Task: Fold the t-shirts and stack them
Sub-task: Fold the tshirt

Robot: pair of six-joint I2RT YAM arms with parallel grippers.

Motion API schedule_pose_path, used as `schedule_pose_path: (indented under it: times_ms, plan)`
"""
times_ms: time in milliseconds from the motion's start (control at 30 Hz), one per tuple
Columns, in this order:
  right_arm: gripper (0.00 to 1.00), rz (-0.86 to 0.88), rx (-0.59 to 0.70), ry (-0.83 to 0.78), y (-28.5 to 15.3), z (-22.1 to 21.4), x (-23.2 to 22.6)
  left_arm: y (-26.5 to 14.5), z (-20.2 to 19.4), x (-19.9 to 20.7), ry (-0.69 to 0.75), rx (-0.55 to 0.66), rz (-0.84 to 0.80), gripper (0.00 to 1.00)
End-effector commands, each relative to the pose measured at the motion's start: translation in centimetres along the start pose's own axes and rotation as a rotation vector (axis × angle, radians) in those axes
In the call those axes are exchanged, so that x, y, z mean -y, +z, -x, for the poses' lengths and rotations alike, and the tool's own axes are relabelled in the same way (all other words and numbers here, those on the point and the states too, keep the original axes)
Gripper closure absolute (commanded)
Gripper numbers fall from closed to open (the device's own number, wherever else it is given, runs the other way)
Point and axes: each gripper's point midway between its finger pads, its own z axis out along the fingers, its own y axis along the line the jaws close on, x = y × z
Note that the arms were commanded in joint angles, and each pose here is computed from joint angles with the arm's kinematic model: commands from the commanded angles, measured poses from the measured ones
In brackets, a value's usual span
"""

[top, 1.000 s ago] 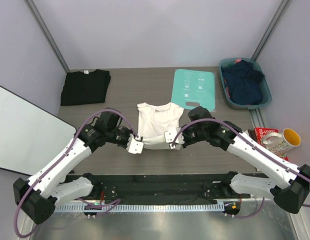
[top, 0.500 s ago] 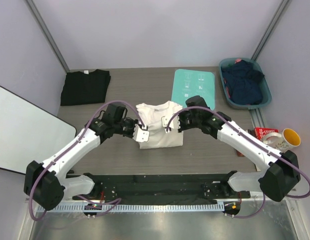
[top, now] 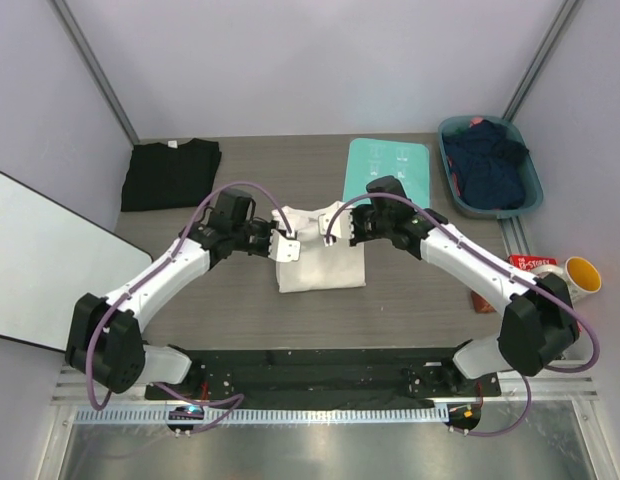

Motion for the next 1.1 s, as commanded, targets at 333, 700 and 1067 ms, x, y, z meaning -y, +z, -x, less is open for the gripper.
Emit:
schedule_pose_path:
  times_ms: [333, 700, 1067]
  plan:
    - [0.99, -0.147, 0.021, -0.021, 2.5, -1.0, 6.4, 1.3, -1.6, -7.5, 0.081, 0.01, 0.136, 1.0]
    - [0.99, -0.212, -0.016, 0.003, 5.4, -3.9, 9.2, 3.7, -4.3, -9.7, 0.084, 0.006, 0.158, 1.0]
    - [0.22, -0.642, -0.256, 0.095, 5.0, -9.8, 14.0, 3.4, -9.7, -18.7, -0.068, -0.134, 0.638, 0.29]
